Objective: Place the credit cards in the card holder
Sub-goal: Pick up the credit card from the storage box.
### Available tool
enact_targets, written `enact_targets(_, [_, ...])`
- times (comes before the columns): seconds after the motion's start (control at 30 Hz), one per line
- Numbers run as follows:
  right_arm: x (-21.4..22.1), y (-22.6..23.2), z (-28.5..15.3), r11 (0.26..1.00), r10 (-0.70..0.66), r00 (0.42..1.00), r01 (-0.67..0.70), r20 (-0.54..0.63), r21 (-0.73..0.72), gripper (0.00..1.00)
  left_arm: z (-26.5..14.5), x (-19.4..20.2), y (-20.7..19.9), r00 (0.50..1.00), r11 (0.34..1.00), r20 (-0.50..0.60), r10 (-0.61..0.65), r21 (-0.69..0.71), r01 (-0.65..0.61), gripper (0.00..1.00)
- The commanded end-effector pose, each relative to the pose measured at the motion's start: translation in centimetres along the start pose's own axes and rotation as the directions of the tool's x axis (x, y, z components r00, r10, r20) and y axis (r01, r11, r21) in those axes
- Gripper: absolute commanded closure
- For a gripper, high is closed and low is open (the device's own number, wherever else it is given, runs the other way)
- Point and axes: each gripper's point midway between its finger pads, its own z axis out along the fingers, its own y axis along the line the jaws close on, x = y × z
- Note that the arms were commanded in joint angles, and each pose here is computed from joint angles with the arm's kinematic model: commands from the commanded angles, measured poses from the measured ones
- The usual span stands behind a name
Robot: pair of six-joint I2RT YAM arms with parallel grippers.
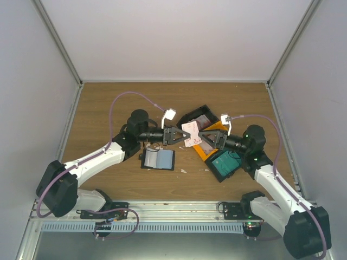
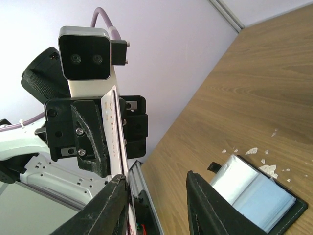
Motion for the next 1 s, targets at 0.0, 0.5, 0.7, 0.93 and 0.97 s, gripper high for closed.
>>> enact_targets(0.0, [0.1,-0.3,0.3,1.0,0.001,1.0,-0.001,-0.016,0.011,0.67,-0.7,-0.1,-2.8,0.994,0.99,0.001,0.11,0.087,-0.11,1.0])
enact_targets(0.5, [1.7,5.4,1.7,0.968,-0.131,0.985,0.102,-0.115,-0.229,0.73,-0.6,0.2,-2.8,0.994,0.99,-0.018,0.106,0.095,-0.104,1.0])
enact_targets(0.7, [0.7,6.4,1.8,0.966,-0.147,0.986,0.125,-0.083,-0.228,0.99,-0.9,0.1,-2.0,0.996,0.995,-0.015,0.084,0.055,-0.083,1.0])
enact_targets(0.93, [-2.2,7.2,0.8,0.981,-0.143,0.989,0.146,0.027,-0.127,0.99,-2.3,-0.4,-1.3,0.997,0.997,-0.005,0.073,0.011,-0.073,0.97])
enact_targets(0.97, [-2.7,7.2,0.6,0.984,-0.135,0.99,0.138,0.039,-0.111,0.99,-2.6,-0.5,-1.2,0.997,0.997,0.0,0.071,0.006,-0.071,0.97])
